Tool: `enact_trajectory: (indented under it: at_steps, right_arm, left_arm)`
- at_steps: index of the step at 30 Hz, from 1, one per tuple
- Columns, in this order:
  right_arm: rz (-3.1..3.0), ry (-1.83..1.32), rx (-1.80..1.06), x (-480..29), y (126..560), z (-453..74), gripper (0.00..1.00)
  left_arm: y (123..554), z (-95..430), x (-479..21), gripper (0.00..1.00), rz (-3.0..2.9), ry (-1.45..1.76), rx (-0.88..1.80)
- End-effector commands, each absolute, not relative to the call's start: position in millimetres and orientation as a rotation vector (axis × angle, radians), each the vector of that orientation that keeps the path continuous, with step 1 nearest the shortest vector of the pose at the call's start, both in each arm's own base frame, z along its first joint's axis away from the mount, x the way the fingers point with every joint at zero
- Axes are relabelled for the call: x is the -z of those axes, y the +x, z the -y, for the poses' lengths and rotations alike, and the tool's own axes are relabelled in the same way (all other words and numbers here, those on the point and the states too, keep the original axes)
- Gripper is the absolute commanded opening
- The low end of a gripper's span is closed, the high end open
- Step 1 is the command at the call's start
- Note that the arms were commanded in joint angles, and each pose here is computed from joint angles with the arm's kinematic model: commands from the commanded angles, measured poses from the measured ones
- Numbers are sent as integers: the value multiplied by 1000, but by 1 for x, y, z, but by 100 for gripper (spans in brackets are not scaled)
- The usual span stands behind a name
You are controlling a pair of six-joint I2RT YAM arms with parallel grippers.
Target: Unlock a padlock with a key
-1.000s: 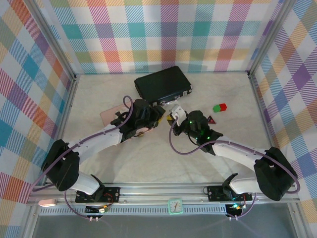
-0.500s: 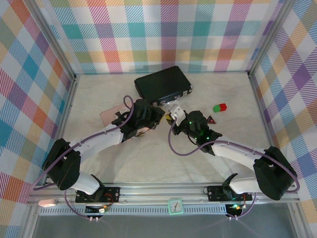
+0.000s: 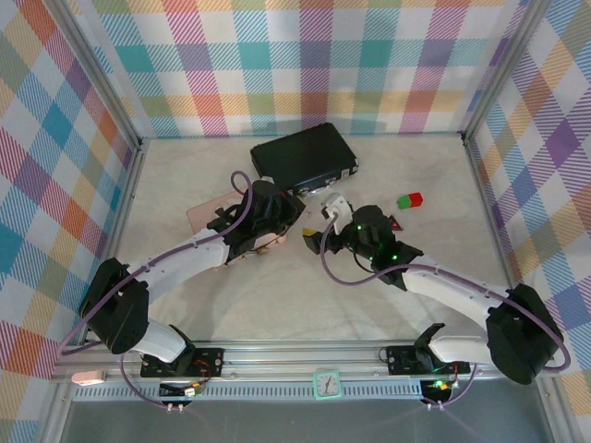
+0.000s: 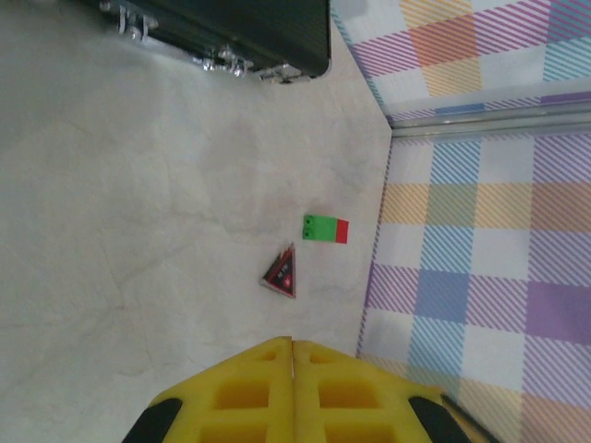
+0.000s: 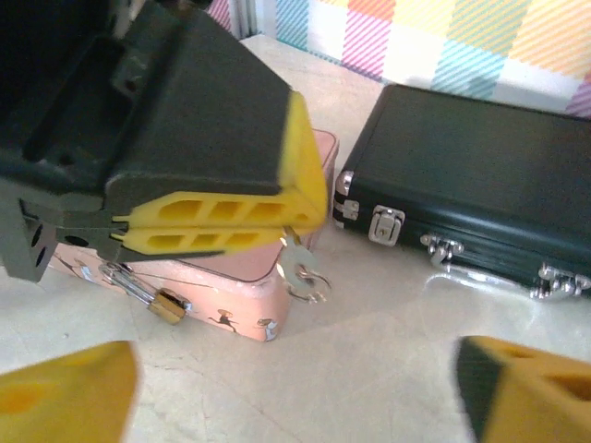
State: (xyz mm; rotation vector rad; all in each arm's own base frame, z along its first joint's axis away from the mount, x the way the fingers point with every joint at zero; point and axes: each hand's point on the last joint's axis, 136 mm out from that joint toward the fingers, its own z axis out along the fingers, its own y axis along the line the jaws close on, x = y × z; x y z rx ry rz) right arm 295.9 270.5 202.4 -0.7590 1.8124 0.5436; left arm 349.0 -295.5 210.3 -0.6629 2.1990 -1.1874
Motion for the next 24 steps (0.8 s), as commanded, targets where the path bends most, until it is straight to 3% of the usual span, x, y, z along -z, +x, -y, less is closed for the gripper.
enact_trajectory:
  at_steps: [1, 4, 11, 13, 19, 24]
  right_arm:
    - [-1932, -588, -657, -217, 299, -260, 99]
    - [-2062, -342, -706, -215, 313, -237, 99]
    - [-2064, -252, -1141, -226, 308, -237, 99]
    - [-2039, -276, -1237, -233, 303, -243, 93]
    - [-1939, -402, -1433, -256, 289, -259, 58]
    - [-1900, -450, -1461, -259, 287, -263, 42]
  left_arm:
    - [363, 292, -237, 0, -2088, -481, 1158]
    - [368, 295, -248, 0, -2034, -340, 1173]
    - [365, 304, -262, 0, -1934, -35, 1120]
    - [362, 307, -265, 0, -1898, 16, 1138]
    - [349, 317, -280, 0, -1746, 137, 1313]
    - [342, 322, -285, 0, -1686, 155, 1413]
